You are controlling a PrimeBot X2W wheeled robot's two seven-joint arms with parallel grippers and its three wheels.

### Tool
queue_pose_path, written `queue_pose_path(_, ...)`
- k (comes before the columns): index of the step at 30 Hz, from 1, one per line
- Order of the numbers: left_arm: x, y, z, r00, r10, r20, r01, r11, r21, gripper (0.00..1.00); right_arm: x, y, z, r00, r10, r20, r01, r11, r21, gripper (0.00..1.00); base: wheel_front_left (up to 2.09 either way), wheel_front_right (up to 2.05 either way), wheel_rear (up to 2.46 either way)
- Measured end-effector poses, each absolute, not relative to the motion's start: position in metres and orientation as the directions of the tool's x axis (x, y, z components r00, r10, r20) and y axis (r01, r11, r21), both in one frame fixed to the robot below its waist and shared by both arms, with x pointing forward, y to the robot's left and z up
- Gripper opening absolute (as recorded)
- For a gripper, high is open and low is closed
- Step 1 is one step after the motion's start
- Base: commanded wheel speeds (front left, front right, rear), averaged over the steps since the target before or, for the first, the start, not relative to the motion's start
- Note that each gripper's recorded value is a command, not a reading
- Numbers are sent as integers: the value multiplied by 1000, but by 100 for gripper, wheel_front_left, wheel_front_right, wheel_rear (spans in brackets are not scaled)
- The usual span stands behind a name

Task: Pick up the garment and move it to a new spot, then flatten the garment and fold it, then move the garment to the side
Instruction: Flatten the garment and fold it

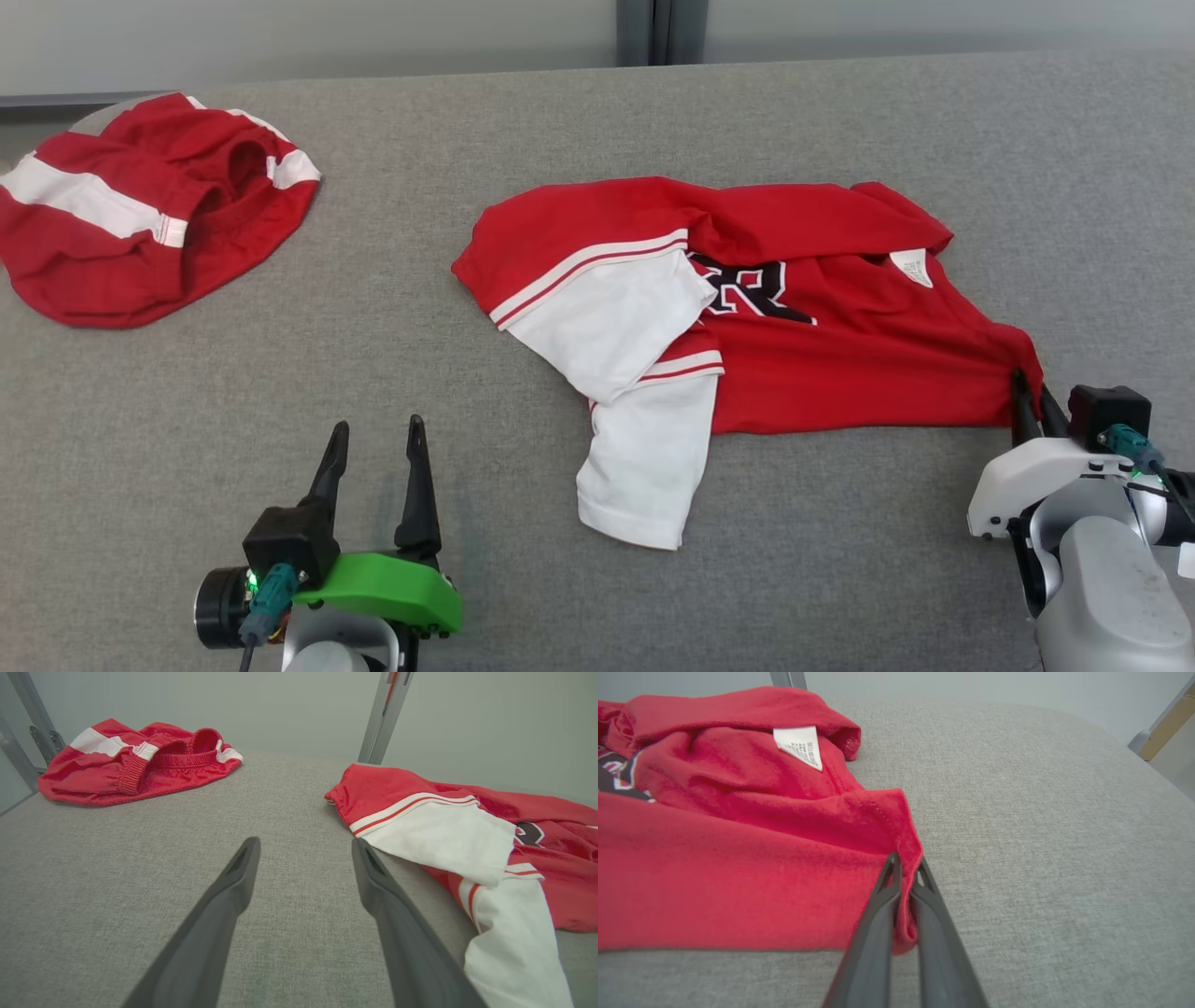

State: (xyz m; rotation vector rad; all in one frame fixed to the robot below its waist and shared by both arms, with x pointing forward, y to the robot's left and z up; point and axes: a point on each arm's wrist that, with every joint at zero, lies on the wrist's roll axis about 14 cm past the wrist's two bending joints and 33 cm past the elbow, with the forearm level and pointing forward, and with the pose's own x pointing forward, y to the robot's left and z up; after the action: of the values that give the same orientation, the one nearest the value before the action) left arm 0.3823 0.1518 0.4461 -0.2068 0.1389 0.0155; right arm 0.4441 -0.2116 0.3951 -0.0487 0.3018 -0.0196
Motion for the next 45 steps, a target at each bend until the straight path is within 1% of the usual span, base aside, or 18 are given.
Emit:
queue_pose_path(3,383,143,445,990,-20,-140,-10,977,-212,100,443,-221,397,955,-55,-292,38,997,-65,0,0,0,0)
queue_pose_path(4,383,142,445,990,-26,-140,-4,977,-214,100,443,-224,398,956,-62,-287,44,997,-70,11,0,0,0)
queue_pose_path(5,383,141,445,990,-30,-140,-1,977,-215,100,443,-225,400,957,-68,-283,49,996,-72,39,0,0,0)
queue_pose_path(6,383,140,445,990,-32,-140,2,977,-214,100,443,-228,402,958,-76,-276,58,996,-71,73,0,0,0)
queue_pose_path(7,383,139,446,990,-35,-138,5,977,-212,100,443,-229,405,960,-82,-267,65,995,-71,100,0,0,0)
queue_pose_path(12,382,135,452,992,-53,-117,28,977,-210,100,436,-233,414,966,-97,-241,80,994,-77,100,0,0,0)
queue_pose_path(19,374,116,464,990,-116,-79,96,972,-212,100,420,-245,439,980,-130,-153,119,989,-84,100,0,0,0)
queue_pose_path(22,371,102,466,984,-164,-71,146,967,-210,100,414,-249,453,985,-136,-107,127,988,-86,100,0,0,0)
queue_pose_path(25,366,79,464,967,-242,-81,220,952,-211,100,410,-242,460,990,-114,-79,109,992,-65,100,0,0,0)
queue_pose_path(29,351,35,452,910,-393,-128,361,907,-218,100,409,-232,472,996,-84,-38,83,996,-32,100,0,0,0)
queue_pose_path(33,331,-10,435,806,-558,-196,517,826,-223,100,407,-224,474,998,-62,-26,62,998,-1,100,0,0,0)
queue_pose_path(35,325,-23,425,761,-607,-231,565,794,-224,100,407,-222,473,998,-56,-27,57,998,8,100,0,0,0)
queue_pose_path(37,324,-30,414,729,-631,-267,593,776,-216,100,407,-221,470,998,-55,-35,56,998,16,100,0,0,0)
queue_pose_path(45,335,-33,375,682,-615,-396,590,783,-200,100,399,-244,461,991,-121,-63,122,992,11,100,0,0,0)
